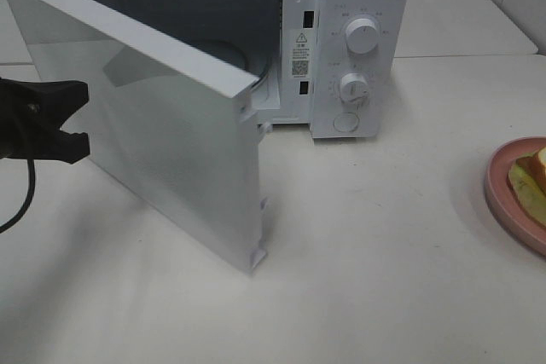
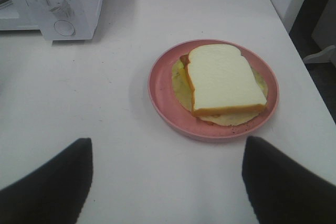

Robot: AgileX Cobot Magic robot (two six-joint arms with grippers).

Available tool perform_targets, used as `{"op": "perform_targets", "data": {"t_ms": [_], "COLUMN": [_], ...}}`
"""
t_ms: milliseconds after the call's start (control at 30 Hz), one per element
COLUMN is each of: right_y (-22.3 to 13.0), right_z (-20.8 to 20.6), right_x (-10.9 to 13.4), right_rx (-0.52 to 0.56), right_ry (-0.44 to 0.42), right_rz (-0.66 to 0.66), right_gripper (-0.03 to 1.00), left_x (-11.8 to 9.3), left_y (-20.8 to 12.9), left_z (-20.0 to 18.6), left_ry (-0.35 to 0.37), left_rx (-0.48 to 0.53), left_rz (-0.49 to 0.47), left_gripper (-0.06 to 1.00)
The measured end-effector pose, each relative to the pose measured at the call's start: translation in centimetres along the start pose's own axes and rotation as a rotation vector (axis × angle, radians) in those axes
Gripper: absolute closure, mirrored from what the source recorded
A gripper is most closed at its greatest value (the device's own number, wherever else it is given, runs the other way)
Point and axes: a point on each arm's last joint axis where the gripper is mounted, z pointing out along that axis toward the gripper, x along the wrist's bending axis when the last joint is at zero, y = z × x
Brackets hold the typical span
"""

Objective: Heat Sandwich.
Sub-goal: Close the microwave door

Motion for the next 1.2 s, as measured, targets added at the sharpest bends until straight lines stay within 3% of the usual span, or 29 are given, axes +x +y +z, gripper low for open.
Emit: {"op": "perform_targets", "data": {"t_ms": [867, 1200], "right_y": [0.0, 0.0], "right_z": [0.0, 0.0], "right_x": [0.0, 0.0], "right_rx": [0.0, 0.0], "right_ry": [0.0, 0.0], "right_rz": [0.0, 0.0], "right_gripper": [0.21, 0.21], "left_x": [-7.2, -10.0], "left_y": [1.5, 2.4], "left_z": [8.6, 12.5], "left_ry": [0.106, 0.109], "left_rx": [-0.034, -0.037], "left_rz": [-0.031, -0.018], "left_gripper": [0.94, 0.94]}}
